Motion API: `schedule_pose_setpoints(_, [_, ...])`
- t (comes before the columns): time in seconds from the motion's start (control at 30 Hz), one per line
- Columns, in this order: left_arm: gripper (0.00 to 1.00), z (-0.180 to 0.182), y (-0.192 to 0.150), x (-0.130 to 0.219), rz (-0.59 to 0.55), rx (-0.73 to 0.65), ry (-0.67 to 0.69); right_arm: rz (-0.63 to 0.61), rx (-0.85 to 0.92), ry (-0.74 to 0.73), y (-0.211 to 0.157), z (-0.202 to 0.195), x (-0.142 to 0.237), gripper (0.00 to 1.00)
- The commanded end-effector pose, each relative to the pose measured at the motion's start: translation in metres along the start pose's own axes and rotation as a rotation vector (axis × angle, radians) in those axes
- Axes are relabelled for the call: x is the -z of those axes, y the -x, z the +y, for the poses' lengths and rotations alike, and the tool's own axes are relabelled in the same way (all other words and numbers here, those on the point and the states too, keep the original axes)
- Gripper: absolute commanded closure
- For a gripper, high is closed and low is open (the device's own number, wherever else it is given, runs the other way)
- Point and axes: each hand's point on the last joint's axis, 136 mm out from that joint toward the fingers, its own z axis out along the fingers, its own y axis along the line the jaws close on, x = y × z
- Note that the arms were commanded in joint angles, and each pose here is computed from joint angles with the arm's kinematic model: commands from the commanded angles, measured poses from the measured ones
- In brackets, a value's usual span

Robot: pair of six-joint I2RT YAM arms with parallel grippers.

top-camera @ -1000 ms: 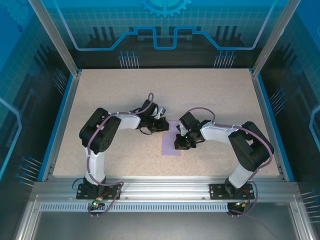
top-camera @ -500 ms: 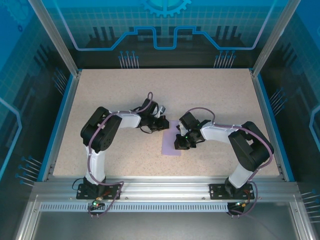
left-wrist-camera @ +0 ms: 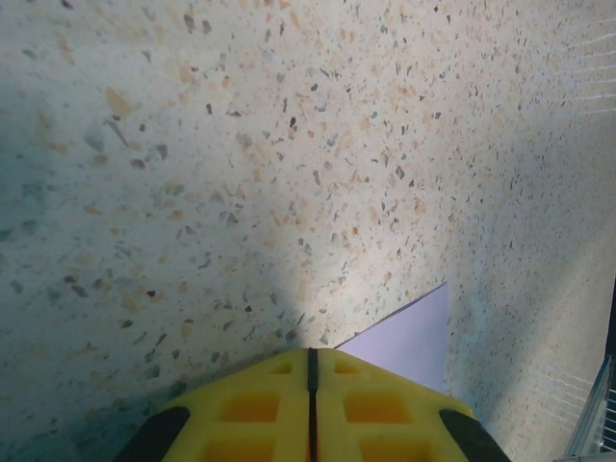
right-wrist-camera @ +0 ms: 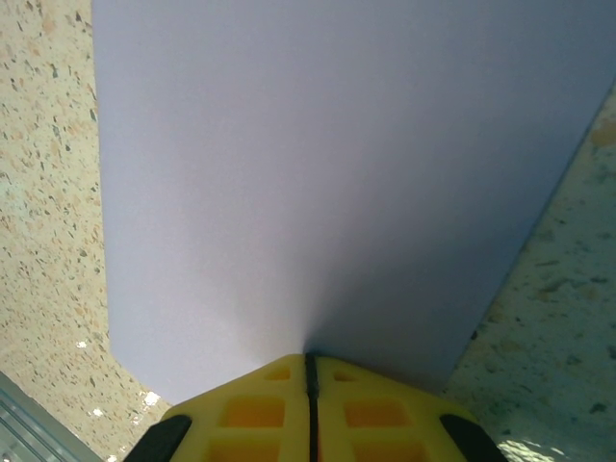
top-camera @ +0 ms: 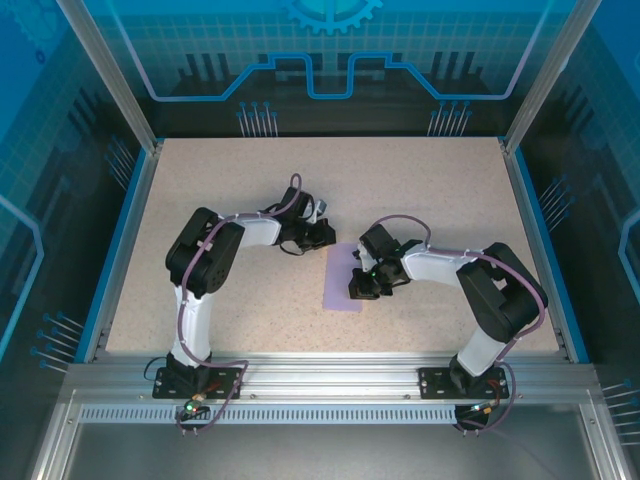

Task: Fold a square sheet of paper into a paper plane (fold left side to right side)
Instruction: First fold the square sheet of paper in half at the center of the table, then fold the triangle a second time at the center of the table.

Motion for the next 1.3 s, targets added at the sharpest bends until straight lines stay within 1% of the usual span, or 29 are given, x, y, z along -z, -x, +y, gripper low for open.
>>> schedule_pose_setpoints(0.0, [0.90,0.031,0.023,0.002,-0.070,0.023,0.089,0.172,-0.094,-0.207,-0.053,-0.060,-0.014,0.92])
schedule_pose_setpoints(0.2, [0.85,0.008,0.035,0.020,-0.093,-0.015,0.040,0.120,-0.091,-0.138,-0.037,-0.044,-0.015,0.90])
schedule_pose_setpoints(0.3, [0.79,-0.009,0.045,0.037,-0.114,-0.053,0.021,0.056,-0.081,-0.063,-0.020,-0.027,-0.013,0.86])
schedule_pose_setpoints(0.4, [0.68,-0.026,0.048,0.059,-0.147,-0.086,0.015,-0.045,-0.041,0.020,0.002,-0.005,-0.004,0.75])
schedule_pose_setpoints(0.47, [0.62,-0.034,0.043,0.074,-0.168,-0.095,0.008,-0.129,-0.002,0.057,0.020,0.009,0.009,0.66])
schedule_pose_setpoints(0.6, [0.60,-0.037,0.021,0.089,-0.150,-0.057,-0.011,-0.259,0.077,0.051,0.044,0.024,0.040,0.51])
schedule_pose_setpoints(0.67, [0.60,-0.037,0.003,0.089,-0.116,-0.024,-0.027,-0.309,0.107,0.020,0.050,0.024,0.055,0.44])
schedule_pose_setpoints(0.73, [0.61,-0.036,-0.017,0.085,-0.057,-0.003,-0.033,-0.357,0.111,-0.012,0.053,0.019,0.069,0.35])
schedule_pose_setpoints(0.83, [0.61,-0.035,-0.042,0.072,0.000,0.010,-0.030,-0.386,0.088,0.006,0.050,0.014,0.081,0.27])
schedule_pose_setpoints(1.03, [0.64,-0.031,-0.065,0.046,0.056,0.019,-0.010,-0.370,0.012,0.067,0.032,0.006,0.081,0.21])
schedule_pose_setpoints(1.27, [0.65,-0.020,-0.069,0.025,0.085,0.034,0.029,-0.351,-0.054,0.101,0.010,-0.002,0.078,0.19])
